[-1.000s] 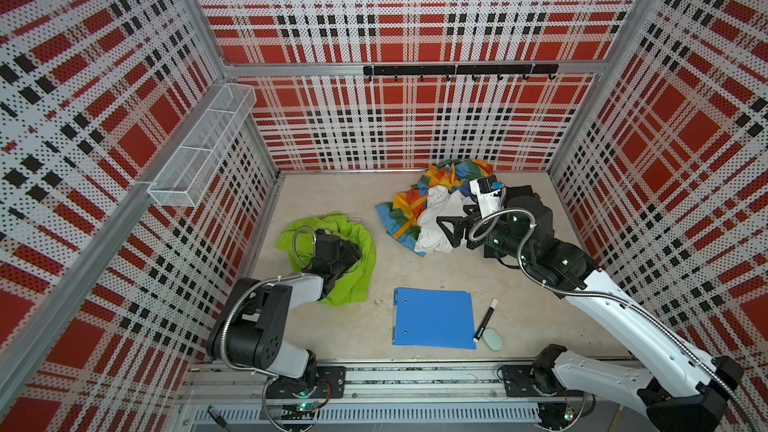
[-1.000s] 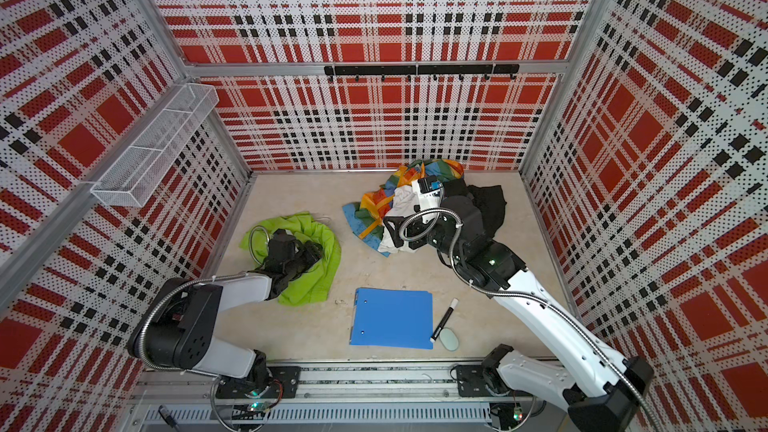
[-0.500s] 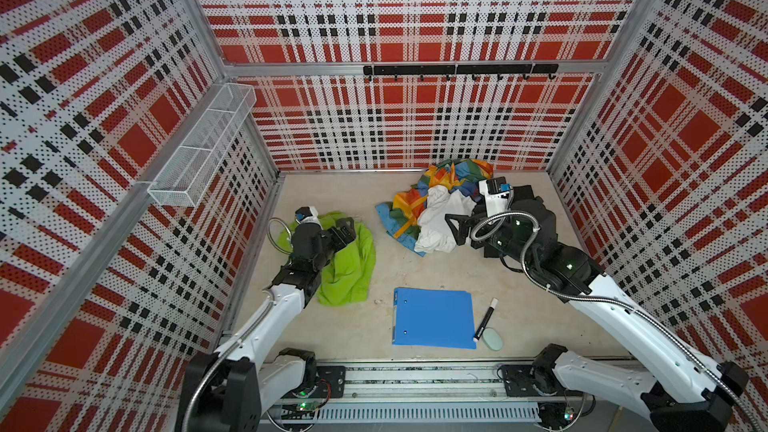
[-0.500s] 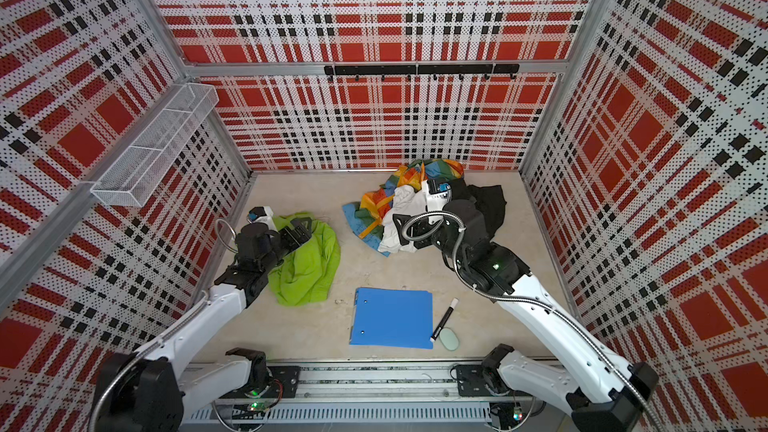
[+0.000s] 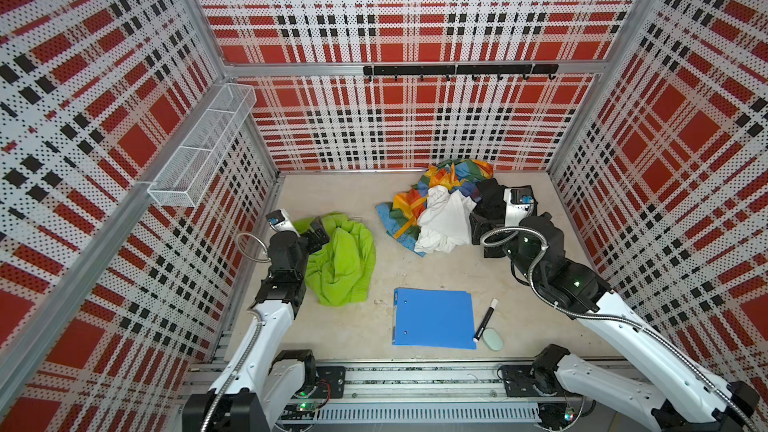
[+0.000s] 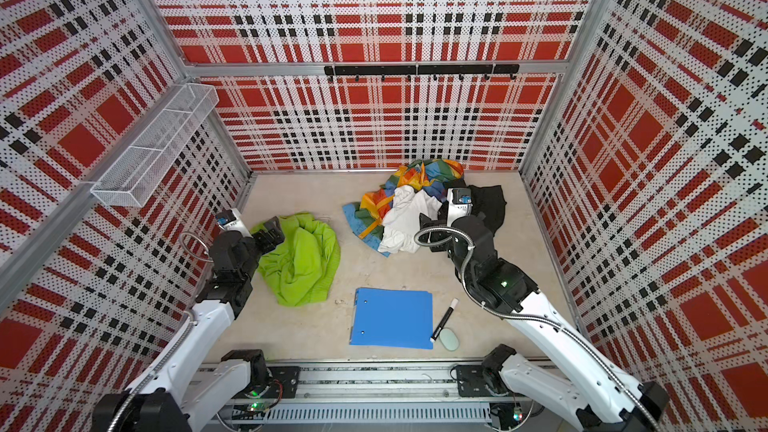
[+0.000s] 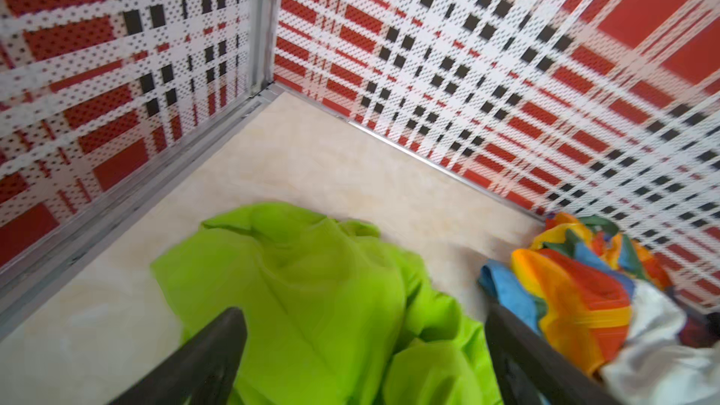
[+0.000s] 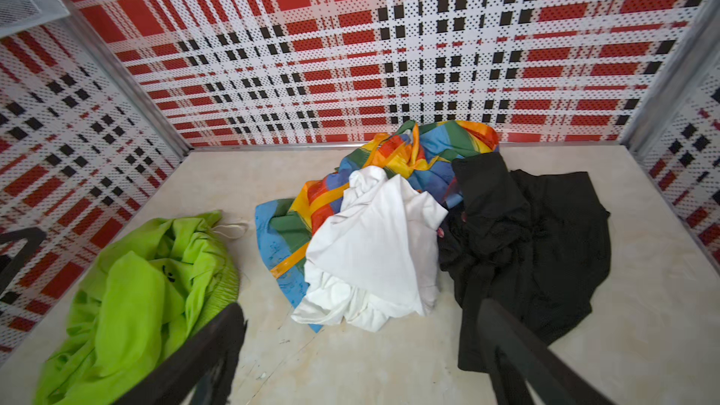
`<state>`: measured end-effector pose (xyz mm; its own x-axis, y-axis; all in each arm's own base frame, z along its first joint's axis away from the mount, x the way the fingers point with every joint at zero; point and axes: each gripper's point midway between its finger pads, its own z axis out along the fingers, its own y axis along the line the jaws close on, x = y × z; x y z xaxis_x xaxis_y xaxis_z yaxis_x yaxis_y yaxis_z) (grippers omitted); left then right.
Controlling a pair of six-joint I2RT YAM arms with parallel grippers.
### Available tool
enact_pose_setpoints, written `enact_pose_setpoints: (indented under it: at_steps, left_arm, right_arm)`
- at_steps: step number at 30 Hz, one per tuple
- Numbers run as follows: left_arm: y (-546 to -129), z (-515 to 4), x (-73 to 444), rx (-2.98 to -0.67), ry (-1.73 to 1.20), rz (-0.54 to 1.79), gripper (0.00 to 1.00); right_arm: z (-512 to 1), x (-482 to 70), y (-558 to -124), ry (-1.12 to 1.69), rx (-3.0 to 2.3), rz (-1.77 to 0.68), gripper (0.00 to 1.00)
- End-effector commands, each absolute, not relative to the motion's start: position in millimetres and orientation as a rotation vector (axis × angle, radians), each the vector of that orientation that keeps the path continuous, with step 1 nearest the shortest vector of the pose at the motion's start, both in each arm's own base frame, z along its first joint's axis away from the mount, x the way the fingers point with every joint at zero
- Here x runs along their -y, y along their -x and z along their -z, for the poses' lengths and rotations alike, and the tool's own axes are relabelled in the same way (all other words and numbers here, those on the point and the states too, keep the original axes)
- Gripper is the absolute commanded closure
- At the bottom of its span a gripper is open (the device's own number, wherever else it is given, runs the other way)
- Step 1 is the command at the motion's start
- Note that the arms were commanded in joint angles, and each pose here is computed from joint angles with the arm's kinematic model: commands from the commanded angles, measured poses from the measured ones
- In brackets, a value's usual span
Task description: Pick out a specific cloth from the pile
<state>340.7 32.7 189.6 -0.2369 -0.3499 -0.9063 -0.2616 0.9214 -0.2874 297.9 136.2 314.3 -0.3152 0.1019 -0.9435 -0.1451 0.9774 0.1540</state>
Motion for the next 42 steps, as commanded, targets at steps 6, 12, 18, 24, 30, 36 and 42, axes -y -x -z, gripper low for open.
enact_pose_setpoints:
  at_steps: [6, 12, 18, 24, 30, 36, 42]
  left_arm:
    - [-345, -187, -51, -1.732, 0.342, -0.099, 0.01]
    - [-350, -175, -39, -1.672, 0.237, -0.084, 0.01]
    - [-361, -158, -25, -1.668, 0.121, -0.116, 0.01]
    - [-378, -151, -12, -1.671, 0.062, -0.077, 0.01]
    - [-387, -132, -8, -1.684, 0.048, -0.086, 0.01]
    - [-395, -133, -7, -1.684, 0.036, -0.050, 0.01]
    - [-395, -132, -7, -1.687, 0.036, -0.050, 0.01]
  right_arm:
    - [-293, -85, -317, -0.084, -1.825, -0.122, 0.00]
    - [-269, -58, -324, -0.107, -1.758, -0.026, 0.00]
    - [-235, -36, -335, -0.144, -1.763, -0.001, 0.00]
    - [-203, -17, -346, -0.146, -1.804, 0.109, 0.00]
    - [-183, 9, -358, -0.186, -1.796, 0.177, 0.00]
    - [-166, 33, -371, -0.209, -1.776, 0.241, 0.00]
    - [-148, 42, -378, -0.204, -1.735, 0.273, 0.00]
